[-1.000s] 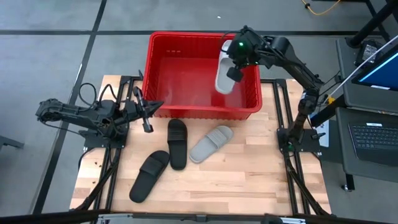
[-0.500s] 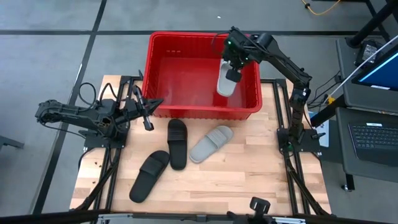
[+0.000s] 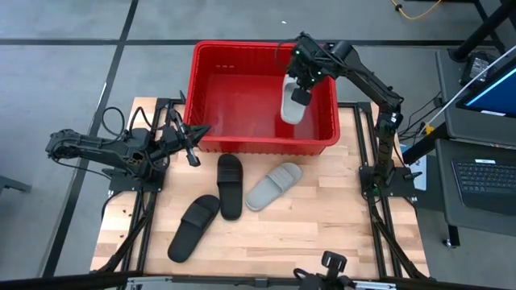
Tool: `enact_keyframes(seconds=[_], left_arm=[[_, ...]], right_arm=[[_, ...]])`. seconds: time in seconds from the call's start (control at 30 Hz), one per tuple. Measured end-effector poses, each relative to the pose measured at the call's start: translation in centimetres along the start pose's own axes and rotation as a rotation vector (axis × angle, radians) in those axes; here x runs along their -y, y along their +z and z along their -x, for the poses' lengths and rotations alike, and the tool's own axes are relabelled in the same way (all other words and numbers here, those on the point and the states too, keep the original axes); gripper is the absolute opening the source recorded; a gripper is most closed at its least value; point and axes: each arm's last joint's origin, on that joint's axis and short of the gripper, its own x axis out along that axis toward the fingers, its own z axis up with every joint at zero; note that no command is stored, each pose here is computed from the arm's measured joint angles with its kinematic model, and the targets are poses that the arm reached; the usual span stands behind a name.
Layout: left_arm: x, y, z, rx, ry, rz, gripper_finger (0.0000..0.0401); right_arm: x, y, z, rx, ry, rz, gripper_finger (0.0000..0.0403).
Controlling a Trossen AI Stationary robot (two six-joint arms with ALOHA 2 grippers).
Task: Pick and place slides into bin
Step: Put the bottom gray slide into the red bin
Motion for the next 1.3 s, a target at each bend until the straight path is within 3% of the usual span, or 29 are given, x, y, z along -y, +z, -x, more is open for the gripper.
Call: enact_keyframes(seconds=[0.33, 0.93, 1.3], left_arm=[[-0.1, 0.0, 0.0, -0.007, 0.025, 0.000, 0.0005], [-0.2, 0.0, 0.0, -0.011, 0.057, 0.006, 0.0003], [-0.3, 0.5, 0.0, 0.031, 0.070, 0.034, 0.0002]], right_arm=[[-1.1, -1.6, -3.3, -0.030, 0.012, -0.012, 0.0000], [-2.5, -6.3, -5.1, 0.043, -0.019, 0.076, 0.0000], [-3.7, -8.2, -9.6, 0.020, -0.022, 0.129, 0.0000]])
